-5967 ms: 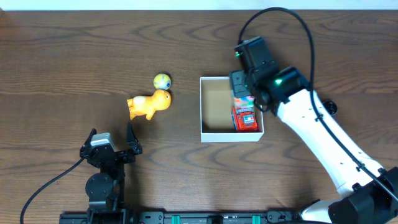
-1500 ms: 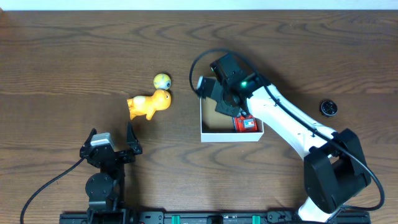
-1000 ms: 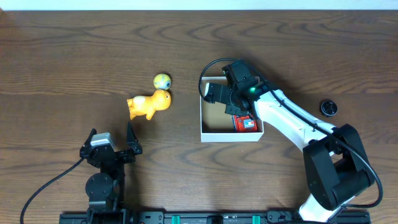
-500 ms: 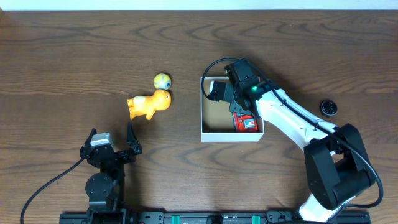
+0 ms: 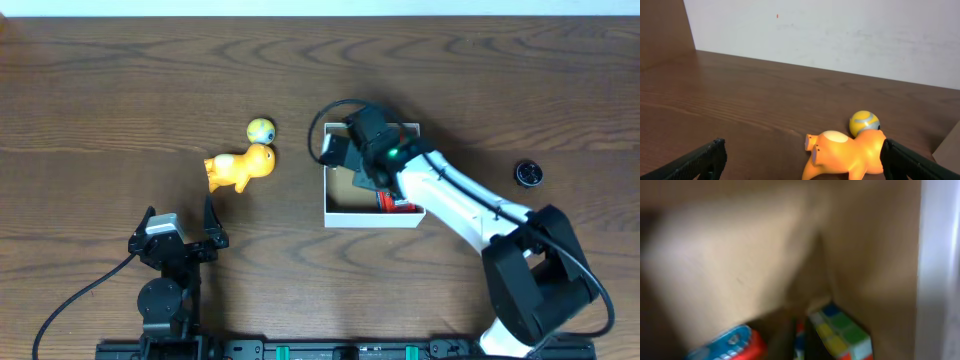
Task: Pack container
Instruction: 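Open the right gripper and move it toward the black wheel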
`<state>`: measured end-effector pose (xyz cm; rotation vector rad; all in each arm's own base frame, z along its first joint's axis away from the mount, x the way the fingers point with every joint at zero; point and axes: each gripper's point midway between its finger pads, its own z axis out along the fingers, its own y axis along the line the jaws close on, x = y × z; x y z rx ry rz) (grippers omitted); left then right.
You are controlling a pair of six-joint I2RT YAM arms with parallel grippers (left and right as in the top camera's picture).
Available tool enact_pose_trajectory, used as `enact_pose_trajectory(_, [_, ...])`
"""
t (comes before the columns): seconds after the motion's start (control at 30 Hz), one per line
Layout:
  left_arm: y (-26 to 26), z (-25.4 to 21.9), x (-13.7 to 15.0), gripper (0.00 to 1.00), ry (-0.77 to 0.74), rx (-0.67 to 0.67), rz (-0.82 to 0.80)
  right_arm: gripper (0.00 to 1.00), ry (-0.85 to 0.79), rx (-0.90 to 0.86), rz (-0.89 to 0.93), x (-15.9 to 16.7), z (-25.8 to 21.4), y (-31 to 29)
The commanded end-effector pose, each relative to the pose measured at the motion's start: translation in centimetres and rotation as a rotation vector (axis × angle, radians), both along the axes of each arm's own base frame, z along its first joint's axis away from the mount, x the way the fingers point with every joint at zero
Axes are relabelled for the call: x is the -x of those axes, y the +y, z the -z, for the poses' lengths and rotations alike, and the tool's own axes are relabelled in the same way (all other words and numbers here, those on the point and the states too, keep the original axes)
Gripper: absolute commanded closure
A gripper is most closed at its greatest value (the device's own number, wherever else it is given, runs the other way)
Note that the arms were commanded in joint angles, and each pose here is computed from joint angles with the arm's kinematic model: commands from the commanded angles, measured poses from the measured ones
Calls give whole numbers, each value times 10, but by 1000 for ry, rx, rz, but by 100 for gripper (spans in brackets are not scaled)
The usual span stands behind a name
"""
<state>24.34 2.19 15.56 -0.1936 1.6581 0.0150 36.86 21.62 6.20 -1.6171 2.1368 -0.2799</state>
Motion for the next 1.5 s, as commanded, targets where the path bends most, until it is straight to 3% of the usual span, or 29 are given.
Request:
enact_pose_trajectory(0.0, [2, 18, 1, 2, 54, -7, -11, 78, -99, -187, 164, -9, -52, 18])
enact_pose_trajectory(0.2, [2, 18, 1, 2, 54, -7, -11, 73, -185, -411, 448, -20, -114, -10])
enact_pose_trajectory(0.33, [2, 18, 1, 2, 53, -7, -11, 64, -217, -466, 576, -18, -144, -52])
enact_pose_trajectory(0.37, [2, 18, 1, 2, 53, -7, -11, 59, -224, -470, 612, -17, -149, -66])
enact_pose_trajectory(0.4, [2, 18, 1, 2, 53, -7, -12, 47, -227, -467, 647, -15, -153, -81])
enact_pose_trajectory(0.53, [2, 18, 1, 2, 53, -7, -11, 40, -222, -468, 851, -12, -155, -143])
enact_pose_trajectory(0.6, [2, 18, 1, 2, 53, -7, -11, 28, -211, -476, 972, -11, -150, -171])
enact_pose_trajectory(0.7, [2, 18, 1, 2, 53, -7, -11, 21, -200, -483, 1148, -7, -140, -214])
enact_pose_trajectory(0.87, [2, 18, 1, 2, 53, -7, -11, 2, -196, -488, 1299, -7, -129, -259])
enact_pose_trajectory(1.47, [2, 18, 1, 2, 54, -7, -11, 1, 87, -370, 1537, -8, -2, -326])
